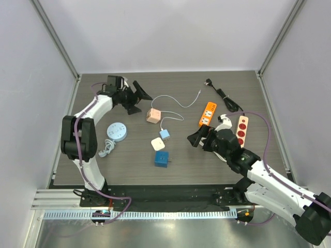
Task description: Pull the plug off the socket
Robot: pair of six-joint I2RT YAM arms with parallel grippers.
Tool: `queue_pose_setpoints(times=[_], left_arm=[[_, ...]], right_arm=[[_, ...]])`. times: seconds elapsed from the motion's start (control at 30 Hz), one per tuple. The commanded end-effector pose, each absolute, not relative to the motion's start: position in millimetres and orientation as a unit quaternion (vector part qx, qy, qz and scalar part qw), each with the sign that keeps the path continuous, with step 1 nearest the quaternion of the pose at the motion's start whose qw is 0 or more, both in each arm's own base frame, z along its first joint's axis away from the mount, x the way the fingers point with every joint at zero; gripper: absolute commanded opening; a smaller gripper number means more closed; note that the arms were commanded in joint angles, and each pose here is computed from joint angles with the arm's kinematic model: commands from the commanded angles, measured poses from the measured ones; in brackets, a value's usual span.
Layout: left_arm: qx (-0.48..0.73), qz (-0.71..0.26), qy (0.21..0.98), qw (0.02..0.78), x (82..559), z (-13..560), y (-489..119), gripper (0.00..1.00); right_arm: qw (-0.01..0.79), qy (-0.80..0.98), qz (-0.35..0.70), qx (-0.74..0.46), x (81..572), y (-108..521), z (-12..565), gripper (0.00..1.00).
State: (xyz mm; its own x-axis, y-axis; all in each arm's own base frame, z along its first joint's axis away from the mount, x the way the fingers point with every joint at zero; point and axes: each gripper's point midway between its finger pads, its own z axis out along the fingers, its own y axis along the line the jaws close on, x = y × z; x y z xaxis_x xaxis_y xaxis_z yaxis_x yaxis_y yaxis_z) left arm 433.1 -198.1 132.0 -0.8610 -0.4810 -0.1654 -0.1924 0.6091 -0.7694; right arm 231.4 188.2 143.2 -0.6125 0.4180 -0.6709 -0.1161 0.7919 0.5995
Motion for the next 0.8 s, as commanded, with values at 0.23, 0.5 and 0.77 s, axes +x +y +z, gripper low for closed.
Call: queue_pose_setpoints(times=[0.23, 0.5, 0.77], left_arm=[[-0.201, -0.335, 0.881, 0.267, 423, 177, -150, 1.00], [-0.146, -0.314, 0.888, 0.302, 407, 189, -174, 1.00], [-0.073, -0.398, 0.872, 0.275, 325, 196, -239, 1.00]], right_arm=[[0.463, 0.817, 0.322, 0.123, 242, 183, 158, 1.00], [0.475, 0.793, 0.313, 0.218, 245, 160, 137, 1.00], [0.476, 0.775, 0.340, 0.241, 235, 154, 123, 1.00]])
